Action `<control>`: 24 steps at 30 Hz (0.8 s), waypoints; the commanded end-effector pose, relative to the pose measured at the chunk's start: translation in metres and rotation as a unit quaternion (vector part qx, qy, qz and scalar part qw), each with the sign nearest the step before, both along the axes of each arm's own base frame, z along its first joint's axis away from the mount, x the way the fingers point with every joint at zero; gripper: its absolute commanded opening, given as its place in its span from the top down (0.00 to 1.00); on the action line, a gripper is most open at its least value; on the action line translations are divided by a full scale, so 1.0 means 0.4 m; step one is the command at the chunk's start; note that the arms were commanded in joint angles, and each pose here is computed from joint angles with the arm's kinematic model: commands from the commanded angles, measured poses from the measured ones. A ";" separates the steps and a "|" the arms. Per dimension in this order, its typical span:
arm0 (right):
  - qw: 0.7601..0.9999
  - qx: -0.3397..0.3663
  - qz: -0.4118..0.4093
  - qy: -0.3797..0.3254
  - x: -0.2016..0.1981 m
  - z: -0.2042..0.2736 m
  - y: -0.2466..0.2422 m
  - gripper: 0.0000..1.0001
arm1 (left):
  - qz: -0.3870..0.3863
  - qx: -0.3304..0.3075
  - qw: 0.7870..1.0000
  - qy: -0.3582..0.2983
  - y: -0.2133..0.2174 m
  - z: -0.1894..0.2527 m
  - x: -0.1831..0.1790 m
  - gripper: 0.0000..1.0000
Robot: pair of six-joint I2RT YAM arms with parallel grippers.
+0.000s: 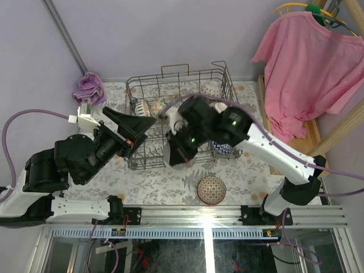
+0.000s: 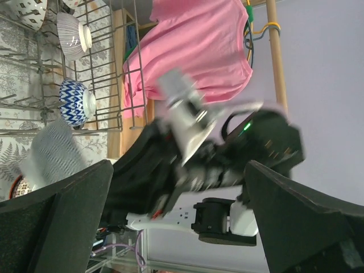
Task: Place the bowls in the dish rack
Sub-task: Pick up the bowl from the center of the board, then adjust the dish rack at the center of the board.
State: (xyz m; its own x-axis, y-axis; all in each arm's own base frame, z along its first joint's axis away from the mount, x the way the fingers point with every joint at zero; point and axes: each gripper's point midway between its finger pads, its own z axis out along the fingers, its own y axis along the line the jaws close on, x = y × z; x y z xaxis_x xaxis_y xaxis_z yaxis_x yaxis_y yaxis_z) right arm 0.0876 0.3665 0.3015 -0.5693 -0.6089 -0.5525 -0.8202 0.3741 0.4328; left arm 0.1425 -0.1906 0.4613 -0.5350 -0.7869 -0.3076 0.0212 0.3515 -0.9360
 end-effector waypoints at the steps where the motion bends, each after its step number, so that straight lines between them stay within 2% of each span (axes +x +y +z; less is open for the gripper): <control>1: 0.989 0.120 0.058 0.057 0.009 0.162 0.008 1.00 | 0.032 -0.020 0.999 -0.023 0.002 0.052 0.026 0.00; 3: 0.983 0.166 0.065 0.051 0.059 0.213 0.050 1.00 | 0.031 -0.005 0.999 -0.023 0.006 0.045 0.025 0.00; 8: 0.952 0.268 0.089 0.115 0.208 0.298 0.112 1.00 | 0.042 -0.010 0.999 0.006 0.056 0.010 0.016 0.00; 11: 0.929 0.319 0.117 0.143 0.262 0.342 0.116 1.00 | 0.036 -0.013 0.999 0.011 0.071 0.005 0.006 0.00; 15: 0.909 0.336 0.148 0.199 0.289 0.336 0.112 1.00 | 0.030 -0.023 0.999 0.022 0.094 -0.011 -0.007 0.00; 19: 0.894 0.322 0.173 0.258 0.271 0.304 0.098 1.00 | 0.037 -0.028 0.998 0.032 0.128 -0.038 -0.012 0.01; 24: 0.889 0.334 0.161 0.270 0.247 0.298 0.054 1.00 | 0.056 0.011 0.995 0.086 0.105 -0.131 -0.008 0.05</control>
State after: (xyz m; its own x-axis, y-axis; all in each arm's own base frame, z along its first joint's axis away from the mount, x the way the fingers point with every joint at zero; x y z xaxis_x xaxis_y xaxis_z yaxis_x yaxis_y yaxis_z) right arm 0.2285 0.4280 0.3588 -0.7860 -0.3982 -0.4729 -0.4303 -0.1967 0.8810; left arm 0.1317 -0.1427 0.4408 -0.5296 -0.8207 -0.2146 -0.0775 0.2988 -0.9512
